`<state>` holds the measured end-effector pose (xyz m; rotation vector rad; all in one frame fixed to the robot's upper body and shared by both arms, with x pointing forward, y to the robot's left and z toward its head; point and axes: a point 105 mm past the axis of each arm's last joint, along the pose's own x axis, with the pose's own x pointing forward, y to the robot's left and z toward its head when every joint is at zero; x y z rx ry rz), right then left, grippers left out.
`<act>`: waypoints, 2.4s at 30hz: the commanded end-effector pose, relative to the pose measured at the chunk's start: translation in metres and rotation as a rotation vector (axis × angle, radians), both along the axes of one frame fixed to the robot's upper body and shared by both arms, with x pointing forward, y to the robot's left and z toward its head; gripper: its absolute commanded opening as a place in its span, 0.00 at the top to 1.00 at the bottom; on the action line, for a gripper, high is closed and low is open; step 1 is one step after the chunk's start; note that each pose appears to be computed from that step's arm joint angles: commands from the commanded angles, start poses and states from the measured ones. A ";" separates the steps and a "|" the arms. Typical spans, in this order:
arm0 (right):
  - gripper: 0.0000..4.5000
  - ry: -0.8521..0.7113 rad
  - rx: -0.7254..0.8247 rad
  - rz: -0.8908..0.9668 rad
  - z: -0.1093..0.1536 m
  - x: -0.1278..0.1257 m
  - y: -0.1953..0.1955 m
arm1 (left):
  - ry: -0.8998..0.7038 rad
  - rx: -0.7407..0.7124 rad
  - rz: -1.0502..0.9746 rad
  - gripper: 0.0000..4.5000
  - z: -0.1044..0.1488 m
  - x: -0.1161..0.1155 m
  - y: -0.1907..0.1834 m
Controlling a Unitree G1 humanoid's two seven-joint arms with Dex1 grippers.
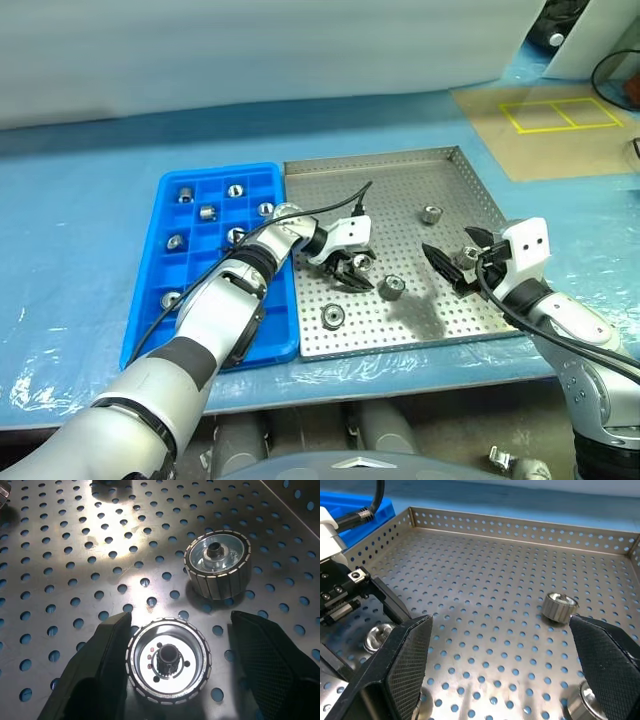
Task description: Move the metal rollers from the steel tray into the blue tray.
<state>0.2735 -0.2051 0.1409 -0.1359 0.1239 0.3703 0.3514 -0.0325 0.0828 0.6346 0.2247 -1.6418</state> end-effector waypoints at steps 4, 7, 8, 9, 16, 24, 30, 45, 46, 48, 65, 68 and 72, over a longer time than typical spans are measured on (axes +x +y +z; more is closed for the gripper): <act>0.00 -0.063 -0.018 -0.008 0.013 0.001 -0.001 | -0.001 0.020 -0.010 0.54 -0.001 0.000 0.006; 0.00 -0.066 -0.015 -0.002 0.013 0.003 0.001 | -0.031 0.012 0.020 0.62 -0.001 0.004 0.006; 0.00 -0.066 -0.015 0.001 0.013 0.004 0.001 | -0.028 0.011 0.014 0.62 -0.001 0.004 0.007; 0.00 -0.066 -0.014 0.004 0.013 0.005 0.002 | -0.023 0.002 0.021 0.62 0.001 0.005 0.007; 0.00 -0.064 -0.007 0.038 0.012 0.011 0.008 | -0.071 -0.066 0.075 0.62 0.024 0.019 0.016; 0.00 -0.058 -0.002 0.109 0.010 0.025 0.019 | -0.083 -0.184 0.045 0.62 0.072 0.028 0.054; 0.00 -0.052 0.009 0.190 0.009 0.039 0.032 | -0.172 -0.183 0.053 0.62 0.095 0.028 0.095; 0.00 -0.020 0.069 0.773 0.023 0.068 0.138 | -0.214 -0.201 0.470 0.62 0.115 -0.032 0.213; 0.00 -0.013 0.067 0.805 0.022 0.068 0.144 | -0.210 -0.205 0.495 0.62 0.112 -0.036 0.215; 0.00 -0.011 0.069 0.851 0.023 0.069 0.154 | -0.196 -0.214 0.536 0.62 0.106 -0.041 0.217; 0.00 -0.003 0.063 0.906 0.018 0.067 0.166 | -0.233 -0.298 0.750 0.62 0.053 -0.011 0.210; 0.00 -0.003 0.064 0.889 0.016 0.066 0.163 | -0.223 -0.285 0.723 0.62 0.045 -0.010 0.204; 0.00 0.001 0.062 0.865 0.013 0.065 0.159 | -0.208 -0.293 0.688 0.62 0.044 -0.008 0.193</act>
